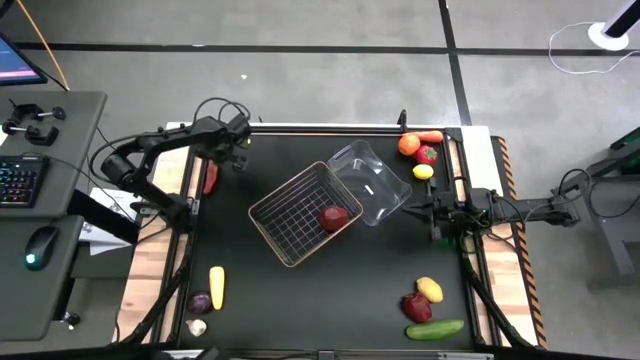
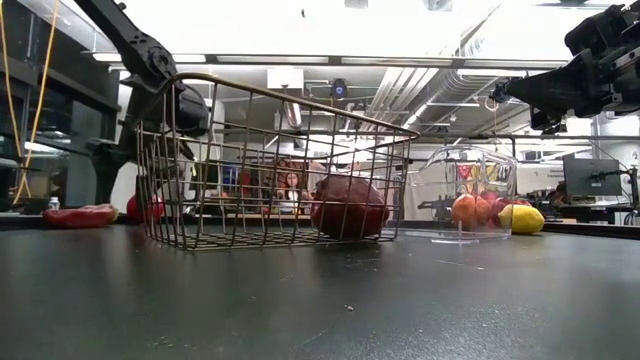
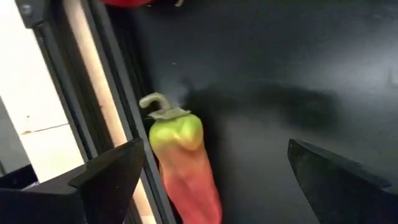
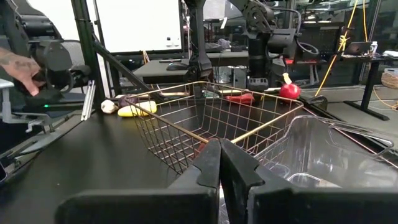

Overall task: Sort produce into baskets
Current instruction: Put the chili pepper into the transparent bin

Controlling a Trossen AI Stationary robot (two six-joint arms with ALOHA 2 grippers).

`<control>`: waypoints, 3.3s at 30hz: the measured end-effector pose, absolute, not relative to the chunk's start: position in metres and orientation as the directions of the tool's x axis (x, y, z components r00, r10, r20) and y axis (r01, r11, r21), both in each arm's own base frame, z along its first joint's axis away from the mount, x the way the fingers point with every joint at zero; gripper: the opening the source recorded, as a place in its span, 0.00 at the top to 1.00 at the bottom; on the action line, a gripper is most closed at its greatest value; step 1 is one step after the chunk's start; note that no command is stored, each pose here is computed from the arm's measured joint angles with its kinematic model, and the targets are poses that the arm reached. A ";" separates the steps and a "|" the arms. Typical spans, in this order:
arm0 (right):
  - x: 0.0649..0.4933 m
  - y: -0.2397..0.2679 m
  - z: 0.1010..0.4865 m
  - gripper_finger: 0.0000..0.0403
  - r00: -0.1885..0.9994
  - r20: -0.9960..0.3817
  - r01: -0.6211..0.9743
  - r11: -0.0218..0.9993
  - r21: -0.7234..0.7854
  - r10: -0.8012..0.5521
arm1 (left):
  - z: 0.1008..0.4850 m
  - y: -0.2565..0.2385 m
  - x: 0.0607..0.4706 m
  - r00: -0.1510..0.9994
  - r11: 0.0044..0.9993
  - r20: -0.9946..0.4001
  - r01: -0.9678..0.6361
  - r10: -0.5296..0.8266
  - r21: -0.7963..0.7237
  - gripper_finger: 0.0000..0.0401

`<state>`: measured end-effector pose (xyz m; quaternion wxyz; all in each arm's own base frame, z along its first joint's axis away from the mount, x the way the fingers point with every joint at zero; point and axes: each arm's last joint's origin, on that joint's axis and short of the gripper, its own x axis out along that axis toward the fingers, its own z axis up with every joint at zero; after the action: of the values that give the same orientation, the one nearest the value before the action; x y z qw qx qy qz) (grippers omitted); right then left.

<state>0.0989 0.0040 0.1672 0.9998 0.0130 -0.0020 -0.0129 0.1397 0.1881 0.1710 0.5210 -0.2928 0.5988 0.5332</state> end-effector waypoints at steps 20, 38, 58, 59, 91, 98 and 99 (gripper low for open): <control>0.099 0.004 0.167 1.00 1.000 0.004 0.026 0.999 0.026 -0.026 | 0.136 0.184 0.148 -0.362 -0.016 -0.920 -0.932 0.150 0.363 0.10; 0.099 0.004 0.167 1.00 1.000 0.003 0.026 0.999 0.026 -0.026 | 0.165 0.172 0.145 -0.332 0.093 -0.930 -0.933 0.159 0.349 0.25; 0.099 0.004 0.167 1.00 1.000 0.003 0.026 0.999 0.026 -0.026 | 0.146 0.137 0.133 -0.373 0.088 -0.928 -0.925 -0.019 0.370 0.25; 0.099 0.004 0.167 1.00 1.000 0.004 0.026 0.999 0.026 -0.026 | 0.144 0.136 0.132 -0.366 0.086 -0.930 -0.927 -0.018 0.364 0.25; 0.099 0.004 0.167 1.00 1.000 0.004 0.026 0.999 0.026 -0.026 | 0.299 0.167 0.181 0.474 0.248 -0.620 -0.874 0.625 -0.418 0.79; 0.099 0.004 0.167 1.00 1.000 0.004 0.026 0.999 0.026 -0.026 | 0.317 0.130 0.264 0.771 0.510 -0.326 -0.616 0.547 -0.601 0.79; 0.099 0.004 0.167 1.00 1.000 0.004 0.026 0.999 0.026 -0.026 | 0.313 0.123 0.278 0.788 0.536 -0.326 -0.600 0.522 -0.594 0.79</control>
<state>0.0989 0.0040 0.1672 0.9998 0.0129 -0.0021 -0.0132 0.2782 0.1235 0.3133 0.8747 -0.3593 0.0544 0.3206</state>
